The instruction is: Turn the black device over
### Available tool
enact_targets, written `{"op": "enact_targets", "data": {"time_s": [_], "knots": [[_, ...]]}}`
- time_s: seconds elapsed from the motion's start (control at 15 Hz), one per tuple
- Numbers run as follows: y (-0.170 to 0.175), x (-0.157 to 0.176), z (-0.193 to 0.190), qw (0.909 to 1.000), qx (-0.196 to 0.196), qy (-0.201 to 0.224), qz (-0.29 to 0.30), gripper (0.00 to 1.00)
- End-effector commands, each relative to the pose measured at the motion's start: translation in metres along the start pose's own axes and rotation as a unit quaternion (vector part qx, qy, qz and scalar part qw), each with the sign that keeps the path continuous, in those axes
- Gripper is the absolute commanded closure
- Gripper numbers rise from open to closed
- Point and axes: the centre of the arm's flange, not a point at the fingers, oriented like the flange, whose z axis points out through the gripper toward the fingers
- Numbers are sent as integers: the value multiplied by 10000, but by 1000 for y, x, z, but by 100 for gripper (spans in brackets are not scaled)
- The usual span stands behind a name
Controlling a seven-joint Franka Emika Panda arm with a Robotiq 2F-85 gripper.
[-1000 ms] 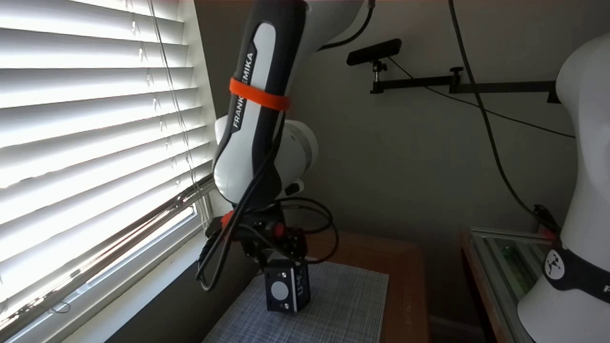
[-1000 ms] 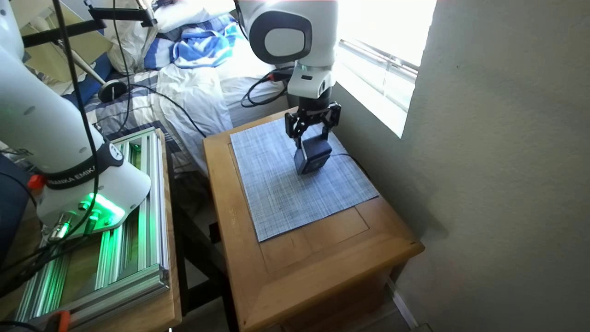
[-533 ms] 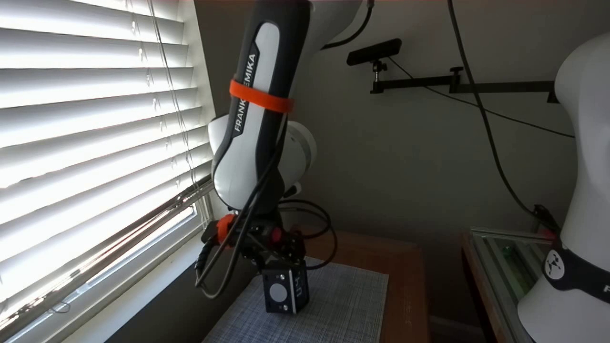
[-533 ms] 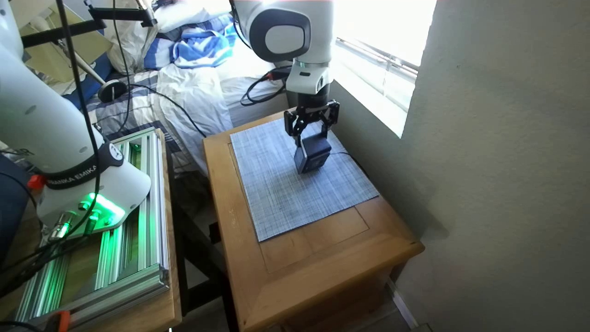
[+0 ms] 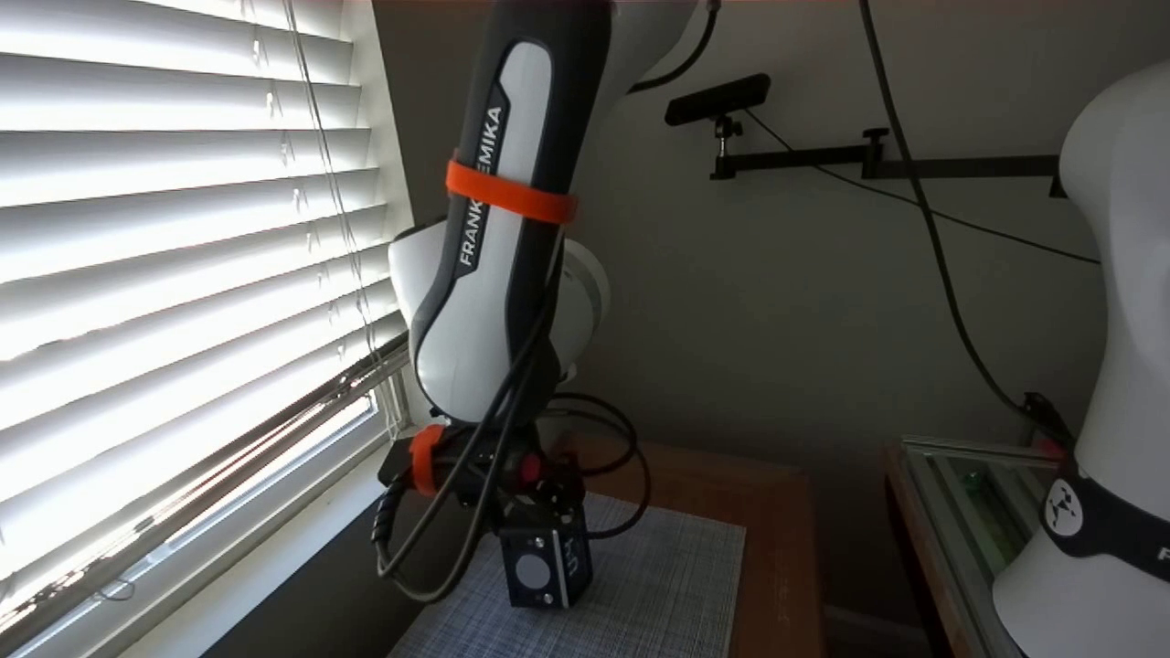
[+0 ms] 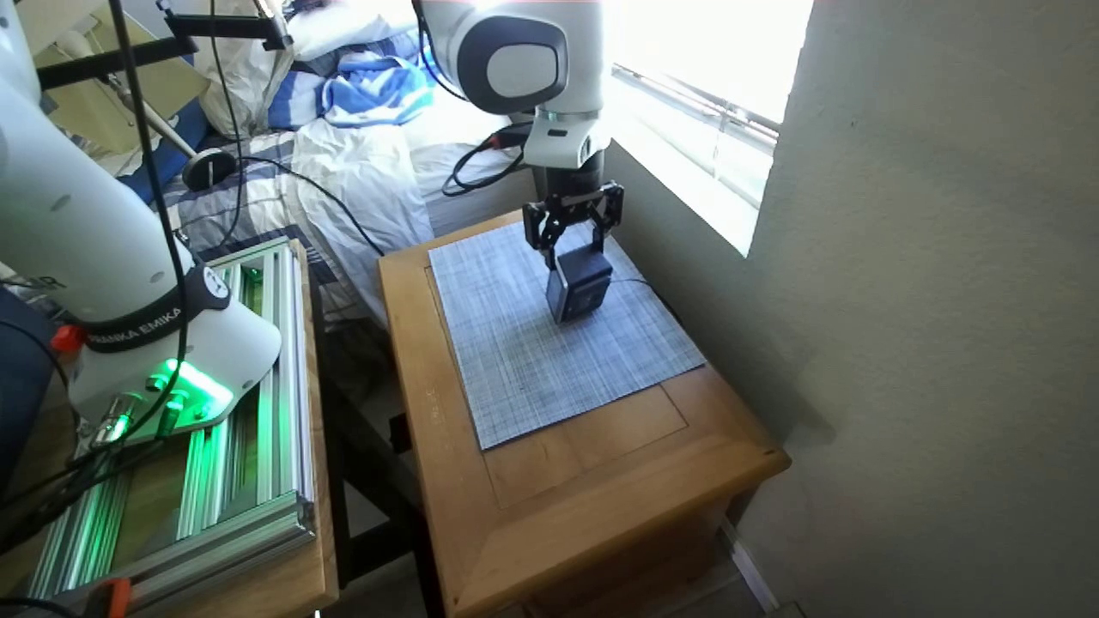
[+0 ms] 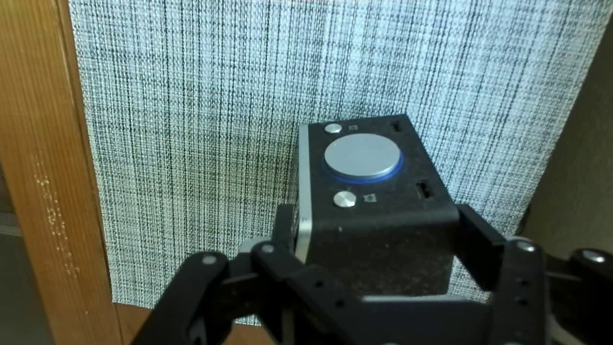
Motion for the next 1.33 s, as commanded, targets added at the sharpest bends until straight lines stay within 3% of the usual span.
{"op": "enact_targets", "data": {"time_s": [0.0,0.4,1.27], "knots": [[13,-10,-10,9994,191,276,111,44],[18,-17,-10,9968,315,714,151,44],[19,-26,-3,9920,345,1212,123,44]]}}
